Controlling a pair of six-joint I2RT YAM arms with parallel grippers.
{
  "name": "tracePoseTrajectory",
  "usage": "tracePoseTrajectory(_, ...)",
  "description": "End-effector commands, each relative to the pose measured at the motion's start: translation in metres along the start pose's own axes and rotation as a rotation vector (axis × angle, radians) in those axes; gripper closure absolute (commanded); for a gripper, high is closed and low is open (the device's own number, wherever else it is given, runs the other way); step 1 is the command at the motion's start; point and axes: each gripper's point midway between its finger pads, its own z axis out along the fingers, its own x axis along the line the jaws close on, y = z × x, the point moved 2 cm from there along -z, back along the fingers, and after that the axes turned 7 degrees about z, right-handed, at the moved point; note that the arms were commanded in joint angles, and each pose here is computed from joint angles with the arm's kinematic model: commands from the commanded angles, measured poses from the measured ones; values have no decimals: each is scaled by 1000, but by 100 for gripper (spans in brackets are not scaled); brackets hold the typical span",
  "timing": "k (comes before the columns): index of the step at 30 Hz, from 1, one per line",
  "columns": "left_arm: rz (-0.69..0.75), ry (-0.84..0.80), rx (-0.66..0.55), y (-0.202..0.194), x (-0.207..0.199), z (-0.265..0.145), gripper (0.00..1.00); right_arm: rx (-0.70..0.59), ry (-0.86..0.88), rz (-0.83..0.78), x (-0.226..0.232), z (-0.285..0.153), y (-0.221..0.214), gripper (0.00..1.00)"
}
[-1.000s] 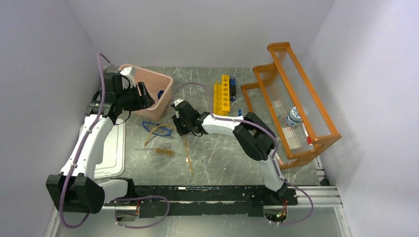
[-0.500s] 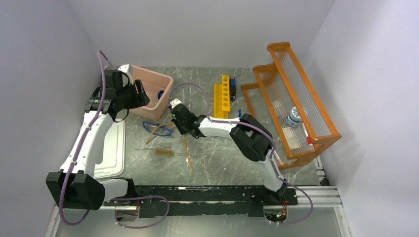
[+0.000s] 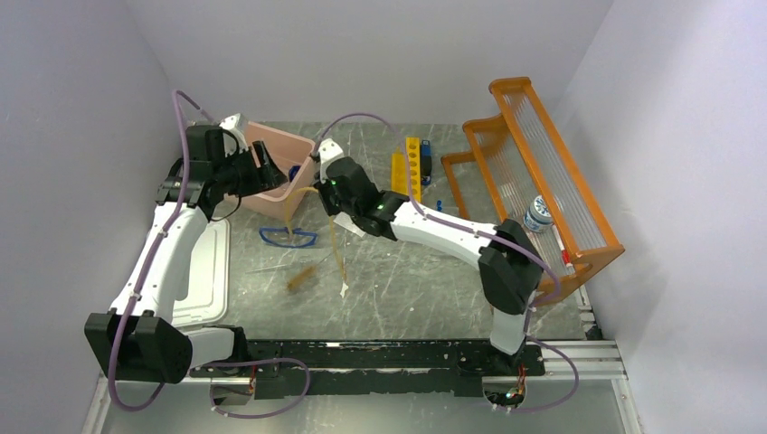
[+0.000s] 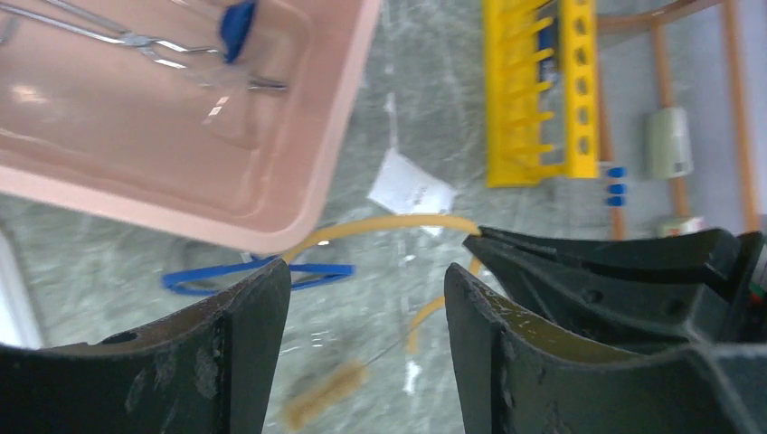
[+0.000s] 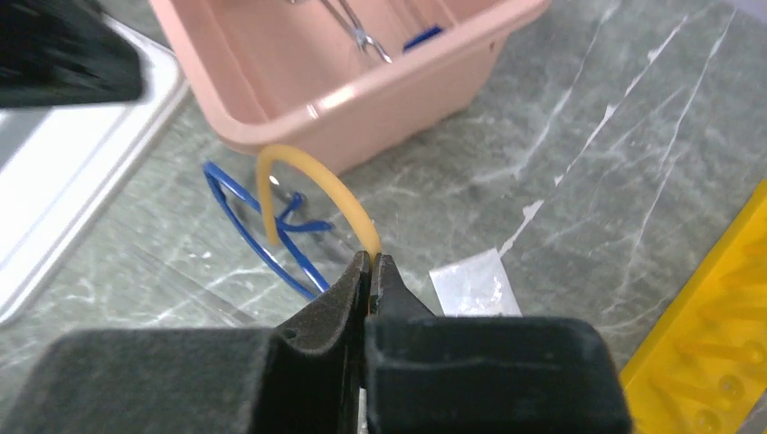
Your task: Organize the chemistry lab equipment
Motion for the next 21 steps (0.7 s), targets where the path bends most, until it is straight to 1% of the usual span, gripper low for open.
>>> tracePoseTrajectory(1, -102, -207, -38, 17, -39, -3, 32, -109, 55, 6, 7, -23, 45, 100)
tracePoseTrajectory(3, -149, -259, -44, 21, -48, -3, 30, -144, 73, 1, 9, -33, 59, 100)
tracePoseTrajectory(6, -143, -329, -89, 35, -60, -7, 30, -185, 94, -6, 8, -44, 73, 100)
tracePoseTrajectory(10, -4, -378, -152, 51, -67, -13, 33, -220, 135, -34, 8, -56, 90, 100)
tracePoseTrajectory(13, 140, -470, -187, 58, -80, -23, 35, -222, 185, -66, 6, -62, 97, 100)
tracePoseTrajectory(16, 258, -569, -201, 55, -95, -25, 35, -214, 292, -94, 7, -71, 99, 100)
tracePoseTrajectory(19, 330, -658, -210, 48, -106, -26, 37, -212, 365, -118, 2, -81, 102, 100)
tracePoseTrajectory(21, 367, -684, -215, 44, -110, -25, 37, -208, 419, -130, -2, -88, 105, 100)
